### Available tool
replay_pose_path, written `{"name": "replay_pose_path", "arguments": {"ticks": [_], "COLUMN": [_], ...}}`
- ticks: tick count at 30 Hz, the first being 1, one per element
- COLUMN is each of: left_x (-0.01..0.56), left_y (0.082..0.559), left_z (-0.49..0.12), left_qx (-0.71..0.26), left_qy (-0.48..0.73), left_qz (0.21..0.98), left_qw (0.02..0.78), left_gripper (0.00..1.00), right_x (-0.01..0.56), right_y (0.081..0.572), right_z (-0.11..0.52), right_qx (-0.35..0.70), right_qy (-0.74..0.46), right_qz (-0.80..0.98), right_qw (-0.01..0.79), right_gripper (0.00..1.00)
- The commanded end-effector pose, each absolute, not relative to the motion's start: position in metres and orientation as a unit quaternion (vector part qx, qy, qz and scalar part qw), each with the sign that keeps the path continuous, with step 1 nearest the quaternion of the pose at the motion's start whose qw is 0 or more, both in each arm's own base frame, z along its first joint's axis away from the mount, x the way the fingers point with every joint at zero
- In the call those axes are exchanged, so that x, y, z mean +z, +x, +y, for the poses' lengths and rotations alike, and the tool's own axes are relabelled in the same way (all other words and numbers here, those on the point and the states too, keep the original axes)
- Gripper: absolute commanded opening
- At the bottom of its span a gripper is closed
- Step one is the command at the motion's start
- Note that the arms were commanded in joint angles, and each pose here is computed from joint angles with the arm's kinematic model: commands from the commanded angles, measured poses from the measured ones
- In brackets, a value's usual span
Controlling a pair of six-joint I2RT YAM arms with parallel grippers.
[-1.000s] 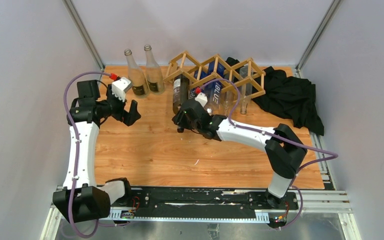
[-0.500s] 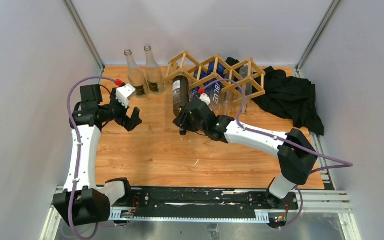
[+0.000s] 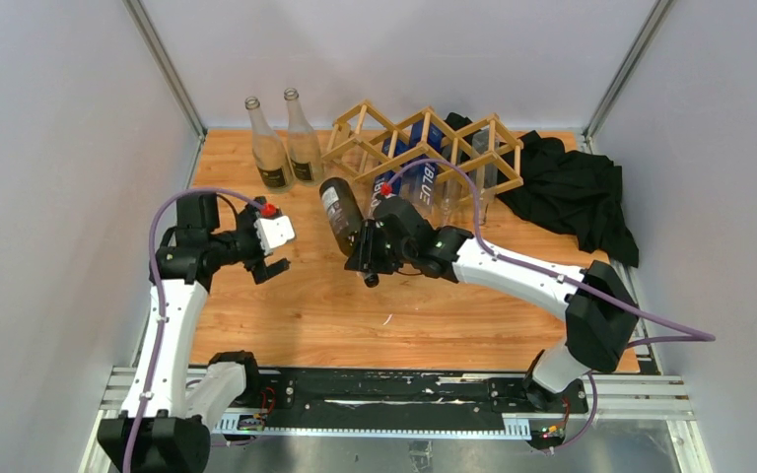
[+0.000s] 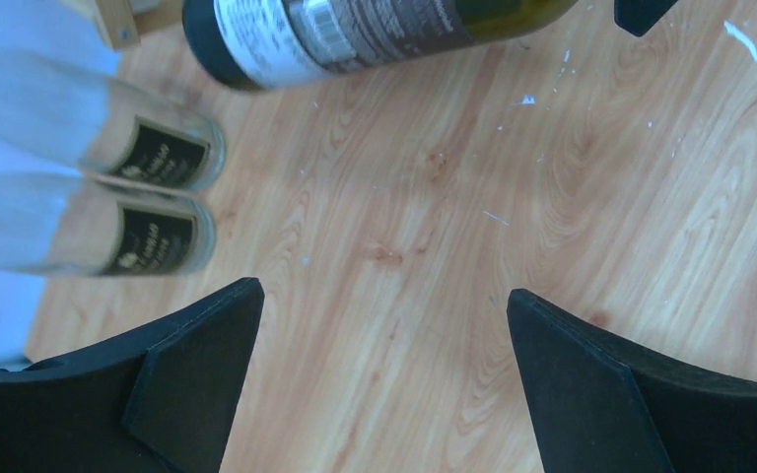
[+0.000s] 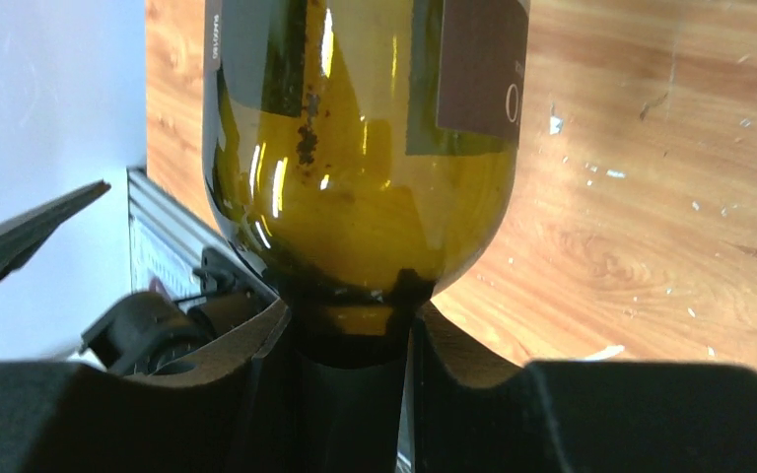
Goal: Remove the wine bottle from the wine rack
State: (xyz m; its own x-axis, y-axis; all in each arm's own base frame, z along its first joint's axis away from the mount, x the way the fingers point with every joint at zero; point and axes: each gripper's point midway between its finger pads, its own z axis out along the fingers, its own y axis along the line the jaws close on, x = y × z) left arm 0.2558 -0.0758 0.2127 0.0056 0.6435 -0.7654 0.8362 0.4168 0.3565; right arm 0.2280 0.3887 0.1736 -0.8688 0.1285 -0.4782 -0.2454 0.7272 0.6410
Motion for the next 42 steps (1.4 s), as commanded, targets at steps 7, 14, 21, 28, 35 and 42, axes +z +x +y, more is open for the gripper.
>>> {"name": "replay_pose_path", "arguments": {"ticks": [7, 14, 21, 28, 35, 42], "left_x": [0.217, 0.214, 0.217, 0.201, 0.213, 0.225], "left_y": [0.245, 0.248, 0.251, 0.246, 0.245, 0.239], "left_z": [-0.1, -0.107, -0.115, -0.118, -0.123, -0.127], "left_qx": [0.005, 0.053, 0.097, 0.09, 0.076, 0.054], "left_qy": [0.705, 0.744, 0.757, 0.765, 0.753, 0.721], "left_qz": [0.518, 0.46, 0.413, 0.419, 0.425, 0.445], "left_qw": [0.484, 0.483, 0.497, 0.481, 0.497, 0.528], "left_gripper": [1.0, 1.0, 1.0, 1.0, 0.8, 0.09], "right_x": [0.236, 0.242, 0.252, 0.261, 0.264, 0.272], "right_y": [0.178, 0.152, 0.136, 0.12, 0.122, 0.143], "right_z": [0.411, 0.414, 0.42, 0.432, 0.438, 0.424], "right_qx": [0.451, 0.449, 0.451, 0.448, 0.433, 0.398], "right_qy": [-0.231, -0.314, -0.357, -0.394, -0.4, -0.376], "right_qz": [0.837, 0.817, 0.8, 0.785, 0.788, 0.803], "right_qw": [0.208, 0.18, 0.173, 0.167, 0.178, 0.234], "right_gripper": [0.0, 0.0, 0.0, 0.0, 0.0, 0.61]}}
